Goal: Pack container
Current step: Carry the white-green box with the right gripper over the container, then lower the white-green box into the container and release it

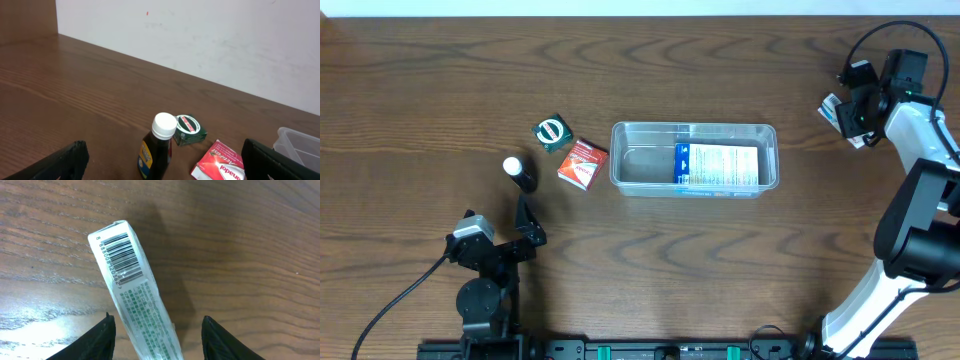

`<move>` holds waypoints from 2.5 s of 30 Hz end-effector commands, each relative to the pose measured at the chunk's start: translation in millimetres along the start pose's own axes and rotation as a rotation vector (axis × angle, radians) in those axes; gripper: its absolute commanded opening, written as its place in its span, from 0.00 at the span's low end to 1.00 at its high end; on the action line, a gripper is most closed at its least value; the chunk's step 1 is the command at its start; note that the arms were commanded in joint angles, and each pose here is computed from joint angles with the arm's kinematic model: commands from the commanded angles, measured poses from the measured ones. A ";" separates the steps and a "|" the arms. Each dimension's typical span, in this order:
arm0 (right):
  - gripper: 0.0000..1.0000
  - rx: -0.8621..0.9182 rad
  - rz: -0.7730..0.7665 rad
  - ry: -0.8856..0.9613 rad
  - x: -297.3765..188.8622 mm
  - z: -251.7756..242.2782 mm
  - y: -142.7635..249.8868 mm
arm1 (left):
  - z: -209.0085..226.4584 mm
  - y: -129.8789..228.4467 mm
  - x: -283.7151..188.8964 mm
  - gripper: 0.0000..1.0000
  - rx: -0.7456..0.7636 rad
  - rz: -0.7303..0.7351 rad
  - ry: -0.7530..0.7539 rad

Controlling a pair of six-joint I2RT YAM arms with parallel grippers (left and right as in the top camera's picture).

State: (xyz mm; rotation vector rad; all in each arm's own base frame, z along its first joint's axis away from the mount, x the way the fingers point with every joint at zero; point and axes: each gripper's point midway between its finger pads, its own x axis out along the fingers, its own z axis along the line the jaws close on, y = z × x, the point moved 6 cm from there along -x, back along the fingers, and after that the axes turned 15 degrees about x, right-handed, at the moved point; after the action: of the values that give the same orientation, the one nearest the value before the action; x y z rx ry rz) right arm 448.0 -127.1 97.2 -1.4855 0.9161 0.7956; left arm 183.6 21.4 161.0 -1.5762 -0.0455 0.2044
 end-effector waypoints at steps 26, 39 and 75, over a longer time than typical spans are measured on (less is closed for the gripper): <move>0.01 0.018 0.002 -0.037 -0.8 6.2 -0.8 | 2.1 15.1 1.3 0.98 0.018 0.054 -0.014; 0.01 -0.228 -0.358 -0.187 -153.3 88.4 -62.2 | 2.1 15.1 1.3 0.98 0.018 0.054 -0.014; 0.01 -0.929 -0.010 -0.559 -143.9 240.1 31.7 | 2.1 15.1 1.3 0.98 0.018 0.054 -0.014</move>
State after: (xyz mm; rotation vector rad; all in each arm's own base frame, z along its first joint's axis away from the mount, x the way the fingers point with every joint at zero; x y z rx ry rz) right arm 357.6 118.9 190.8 -1.8656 0.1348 1.6008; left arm 183.6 21.4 161.0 -1.5762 -0.0455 0.2044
